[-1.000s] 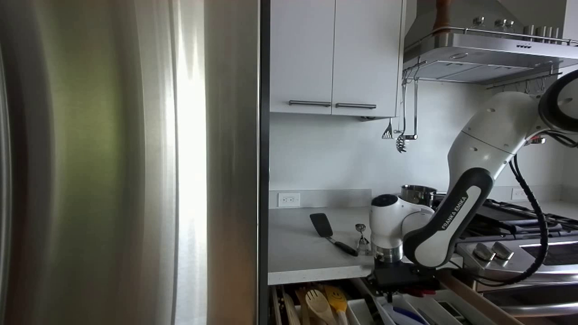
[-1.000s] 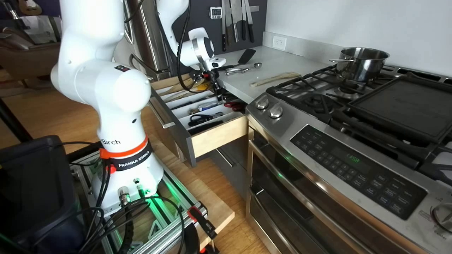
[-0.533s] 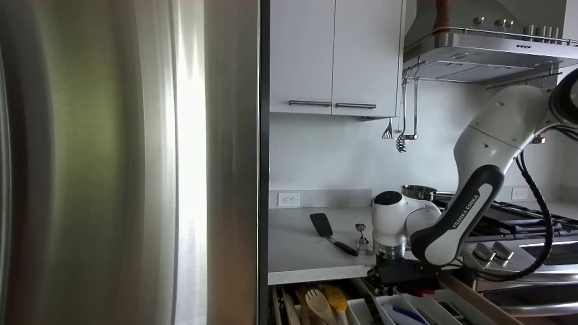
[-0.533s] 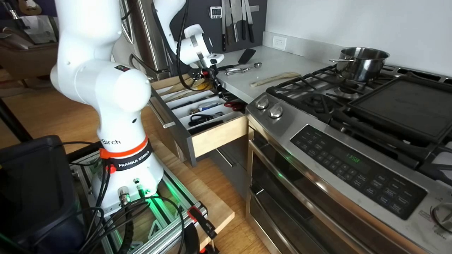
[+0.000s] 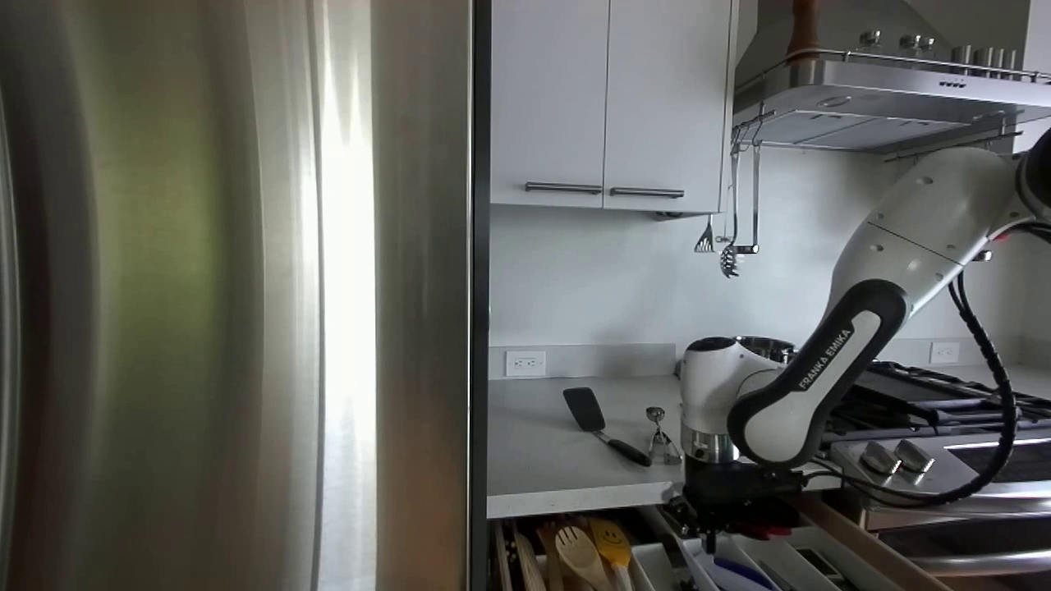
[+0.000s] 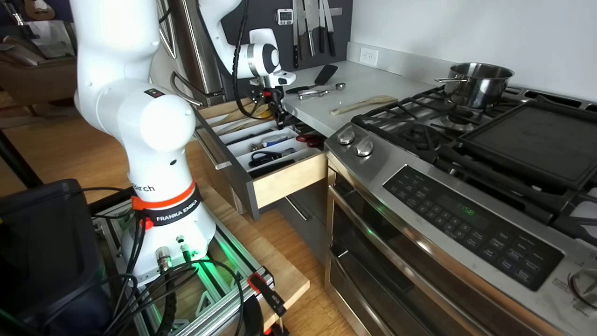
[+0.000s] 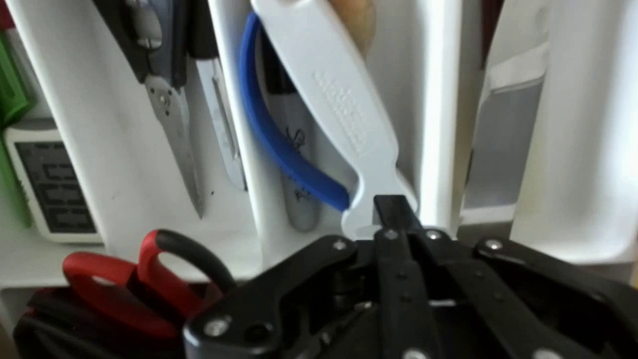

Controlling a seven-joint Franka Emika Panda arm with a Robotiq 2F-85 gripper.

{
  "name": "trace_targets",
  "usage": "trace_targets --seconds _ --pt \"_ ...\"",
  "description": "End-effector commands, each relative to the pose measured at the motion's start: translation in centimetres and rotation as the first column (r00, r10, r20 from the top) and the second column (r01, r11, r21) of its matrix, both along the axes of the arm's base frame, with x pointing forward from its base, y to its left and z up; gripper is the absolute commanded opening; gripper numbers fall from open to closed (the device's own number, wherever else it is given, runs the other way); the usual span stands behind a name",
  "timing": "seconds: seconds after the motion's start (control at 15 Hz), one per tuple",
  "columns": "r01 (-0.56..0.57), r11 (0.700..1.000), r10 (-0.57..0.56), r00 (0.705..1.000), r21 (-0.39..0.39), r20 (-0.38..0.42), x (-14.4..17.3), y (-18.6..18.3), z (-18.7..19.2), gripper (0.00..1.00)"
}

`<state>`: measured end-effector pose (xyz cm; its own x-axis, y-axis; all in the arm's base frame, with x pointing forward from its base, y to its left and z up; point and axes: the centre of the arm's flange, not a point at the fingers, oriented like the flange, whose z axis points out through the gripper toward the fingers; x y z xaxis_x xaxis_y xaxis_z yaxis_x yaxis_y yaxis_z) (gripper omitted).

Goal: Pick up the ice cream scoop on the right and place it in the top third to right compartment of the drawer

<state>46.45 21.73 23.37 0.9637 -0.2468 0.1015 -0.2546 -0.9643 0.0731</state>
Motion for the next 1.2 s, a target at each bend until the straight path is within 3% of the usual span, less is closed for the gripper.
trace_targets --seconds 0.0,0.13,0.27,0.33,0.4,0.8,1.07,1.13 --pt "-0.067 0.994 0.08 0.983 0.087 -0.166 -1.9 -0.3 1.7 0.0" --pt "-0.082 0.989 0.111 0.96 0.122 -0.256 -2.8 0.1 2.3 0.0" --pt "-0.063 0.992 0.094 0.947 0.11 -0.307 -3.8 -0.2 3.6 0.0" --pt "-0.049 0.994 0.076 0.947 0.093 -0.313 -4.4 -0.5 4.7 0.26" --pt "-0.035 0.997 0.056 0.949 0.072 -0.311 -4.8 -0.9 5.9 0.27" --pt "0.122 0.992 -0.116 0.982 0.039 -0.147 -7.8 -5.4 17.5 0.69" --pt "0.305 0.951 -0.303 0.952 0.058 -0.041 -10.3 -7.5 26.4 0.99" --pt "0.344 0.937 -0.344 0.939 0.06 -0.009 -11.4 -7.8 28.7 1.0"
